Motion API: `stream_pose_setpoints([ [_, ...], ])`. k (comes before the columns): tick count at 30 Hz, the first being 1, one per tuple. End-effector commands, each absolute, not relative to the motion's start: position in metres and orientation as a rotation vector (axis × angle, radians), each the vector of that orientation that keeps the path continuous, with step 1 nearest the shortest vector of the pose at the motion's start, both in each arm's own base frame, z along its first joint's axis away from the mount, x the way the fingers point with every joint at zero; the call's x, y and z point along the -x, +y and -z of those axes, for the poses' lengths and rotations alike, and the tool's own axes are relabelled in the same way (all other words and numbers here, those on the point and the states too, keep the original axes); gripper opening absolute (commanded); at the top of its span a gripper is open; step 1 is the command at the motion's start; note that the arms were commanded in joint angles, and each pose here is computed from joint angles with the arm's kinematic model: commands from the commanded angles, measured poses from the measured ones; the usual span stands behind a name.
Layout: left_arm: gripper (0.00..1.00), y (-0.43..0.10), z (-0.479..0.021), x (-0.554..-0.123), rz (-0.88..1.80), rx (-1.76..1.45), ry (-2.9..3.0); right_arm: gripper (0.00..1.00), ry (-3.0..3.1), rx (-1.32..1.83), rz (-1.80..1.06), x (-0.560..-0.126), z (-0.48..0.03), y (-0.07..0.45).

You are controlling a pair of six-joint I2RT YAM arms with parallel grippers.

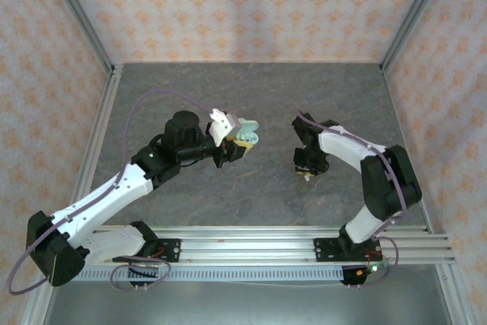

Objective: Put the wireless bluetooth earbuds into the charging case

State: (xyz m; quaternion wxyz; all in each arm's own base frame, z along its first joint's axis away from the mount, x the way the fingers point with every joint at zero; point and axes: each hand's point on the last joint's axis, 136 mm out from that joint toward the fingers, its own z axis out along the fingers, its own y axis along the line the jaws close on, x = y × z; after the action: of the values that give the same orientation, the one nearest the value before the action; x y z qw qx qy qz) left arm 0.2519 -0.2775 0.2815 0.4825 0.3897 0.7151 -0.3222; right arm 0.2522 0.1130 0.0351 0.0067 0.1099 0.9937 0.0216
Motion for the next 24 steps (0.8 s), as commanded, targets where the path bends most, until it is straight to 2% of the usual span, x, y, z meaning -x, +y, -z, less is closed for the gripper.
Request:
stream_pose_setpoints([
  [1,0.29,-0.277,-0.281,-0.254,0.758,-0.950,1.730,0.27,3.077,-0.326,0.017,-0.263,-0.038,0.109],
  [11,0.29,-0.277,-0.277,-0.255,0.748,-0.955,1.737,0.27,3.101,-0.313,0.082,-0.260,-0.033,0.104],
  [24,0.29,-0.278,-0.277,-0.256,0.748,-0.962,1.736,0.29,3.008,-0.318,0.084,-0.261,-0.065,0.099],
])
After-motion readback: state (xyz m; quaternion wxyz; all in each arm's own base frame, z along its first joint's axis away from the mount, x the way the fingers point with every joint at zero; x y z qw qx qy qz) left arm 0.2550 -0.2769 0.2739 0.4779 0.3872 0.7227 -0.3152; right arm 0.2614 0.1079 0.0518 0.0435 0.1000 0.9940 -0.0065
